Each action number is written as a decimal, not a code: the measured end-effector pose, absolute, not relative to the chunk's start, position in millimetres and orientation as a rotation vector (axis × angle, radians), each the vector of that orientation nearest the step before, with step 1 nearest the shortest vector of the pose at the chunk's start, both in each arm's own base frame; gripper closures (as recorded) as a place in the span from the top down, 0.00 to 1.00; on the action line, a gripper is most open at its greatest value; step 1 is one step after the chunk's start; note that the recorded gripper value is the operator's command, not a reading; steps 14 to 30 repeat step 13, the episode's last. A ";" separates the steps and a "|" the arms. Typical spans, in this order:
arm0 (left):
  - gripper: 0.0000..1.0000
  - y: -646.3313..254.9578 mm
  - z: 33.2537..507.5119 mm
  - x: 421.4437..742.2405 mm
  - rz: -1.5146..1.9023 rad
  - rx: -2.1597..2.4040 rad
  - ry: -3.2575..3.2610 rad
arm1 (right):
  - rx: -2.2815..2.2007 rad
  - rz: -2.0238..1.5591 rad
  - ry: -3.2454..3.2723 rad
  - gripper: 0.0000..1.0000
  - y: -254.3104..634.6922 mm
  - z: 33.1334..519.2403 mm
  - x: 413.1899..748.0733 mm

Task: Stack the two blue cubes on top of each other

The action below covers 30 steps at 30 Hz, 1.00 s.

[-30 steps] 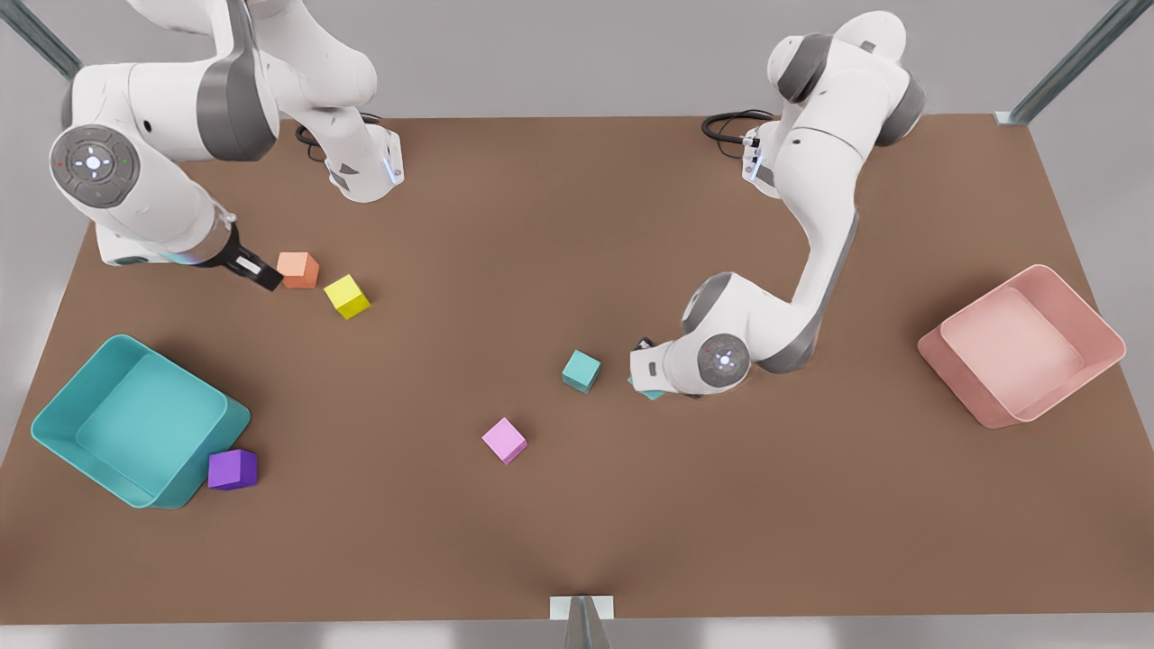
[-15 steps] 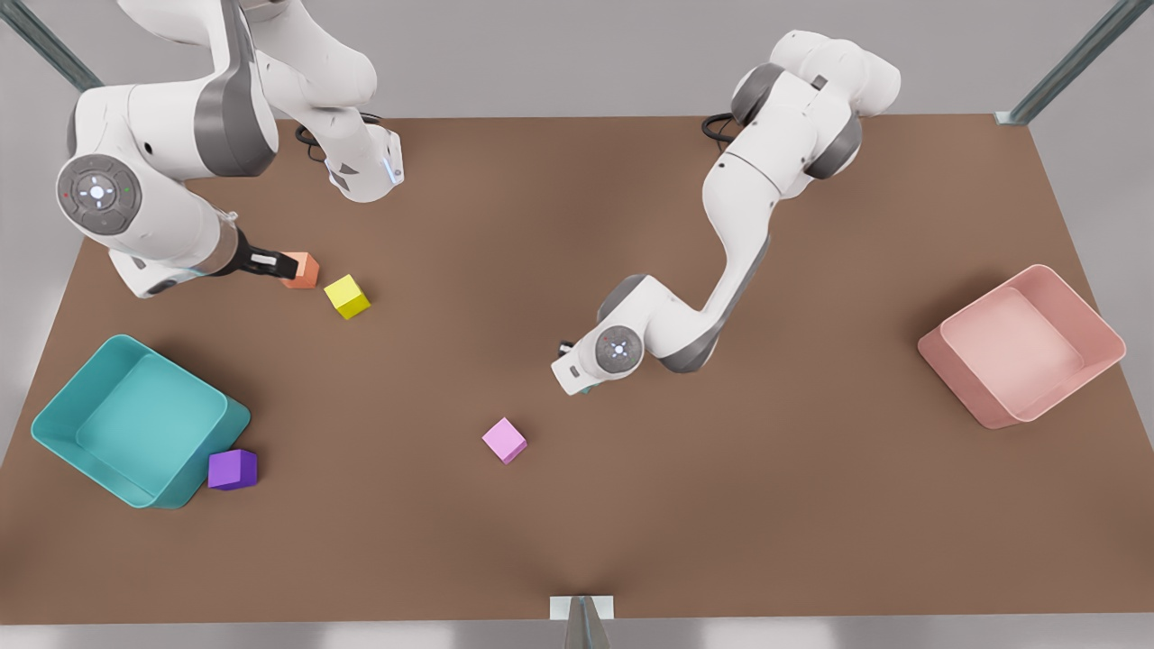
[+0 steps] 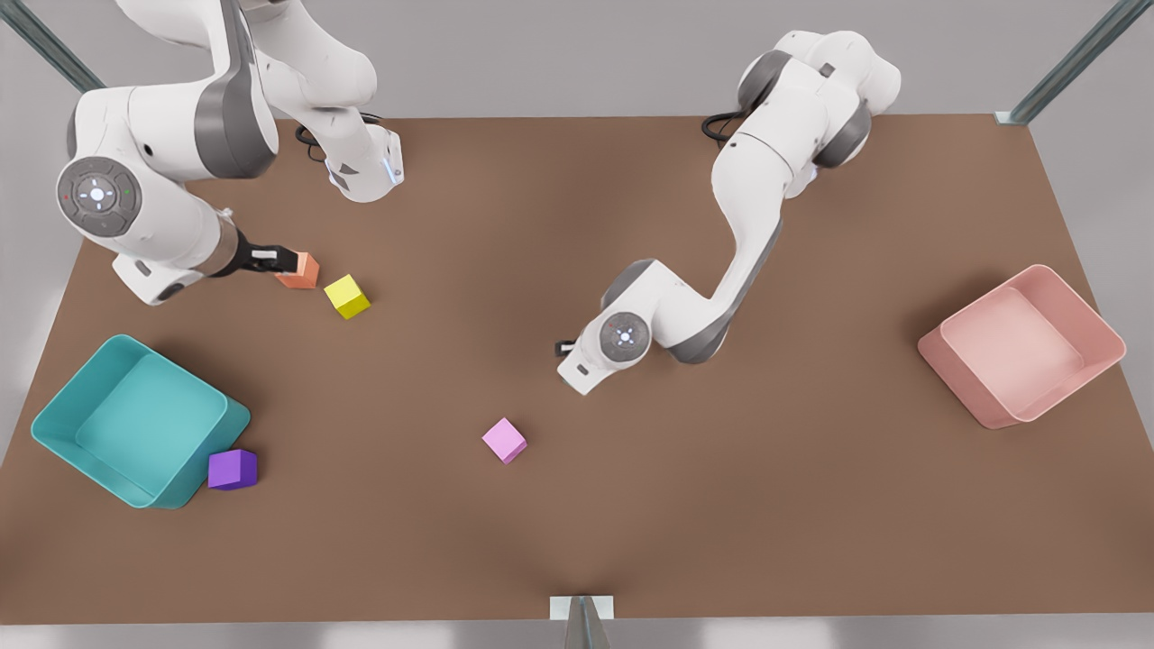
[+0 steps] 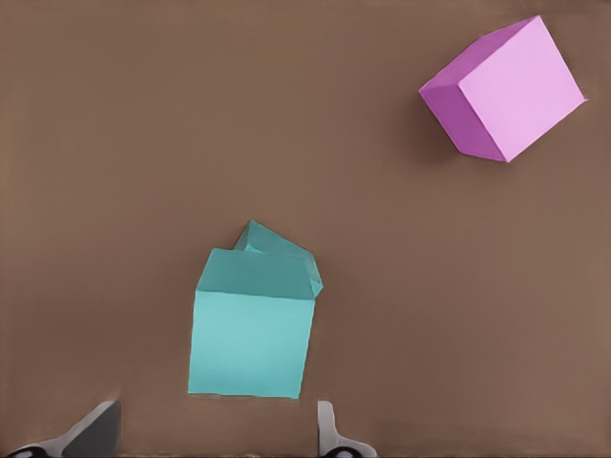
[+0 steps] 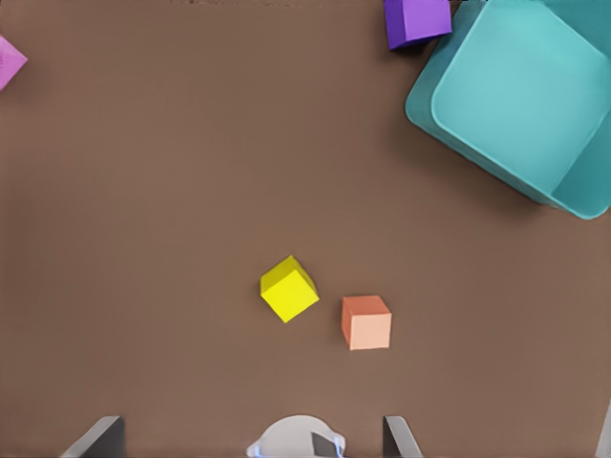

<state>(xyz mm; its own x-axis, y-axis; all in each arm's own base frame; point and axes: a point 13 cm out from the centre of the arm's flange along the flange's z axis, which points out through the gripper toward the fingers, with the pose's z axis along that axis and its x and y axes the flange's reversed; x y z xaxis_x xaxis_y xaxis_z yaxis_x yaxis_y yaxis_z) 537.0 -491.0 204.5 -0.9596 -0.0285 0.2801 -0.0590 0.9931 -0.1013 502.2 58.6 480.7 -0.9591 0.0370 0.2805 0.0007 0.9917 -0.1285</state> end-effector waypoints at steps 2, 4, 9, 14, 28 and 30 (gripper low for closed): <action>1.00 -437.9 275.6 585.9 0.203 0.183 -2.888 | -0.012 0.186 -2.855 1.00 57.5 483.9 501.5; 1.00 -298.5 324.1 652.4 0.205 0.419 -2.894 | 0.001 0.191 -2.859 1.00 55.8 486.4 498.4; 1.00 -136.9 372.4 607.0 -0.132 0.454 -2.871 | 0.037 0.192 -2.859 1.00 56.0 485.3 494.2; 1.00 -107.0 444.1 571.1 -0.170 0.342 -2.885 | 0.062 0.187 -2.857 1.00 57.5 483.5 494.8; 1.00 -107.0 444.1 571.1 -0.170 0.342 -2.885 | 0.062 0.187 -2.857 1.00 57.5 483.5 494.8; 1.00 -107.0 444.1 571.1 -0.170 0.342 -2.885 | 0.062 0.187 -2.857 1.00 57.5 483.5 494.8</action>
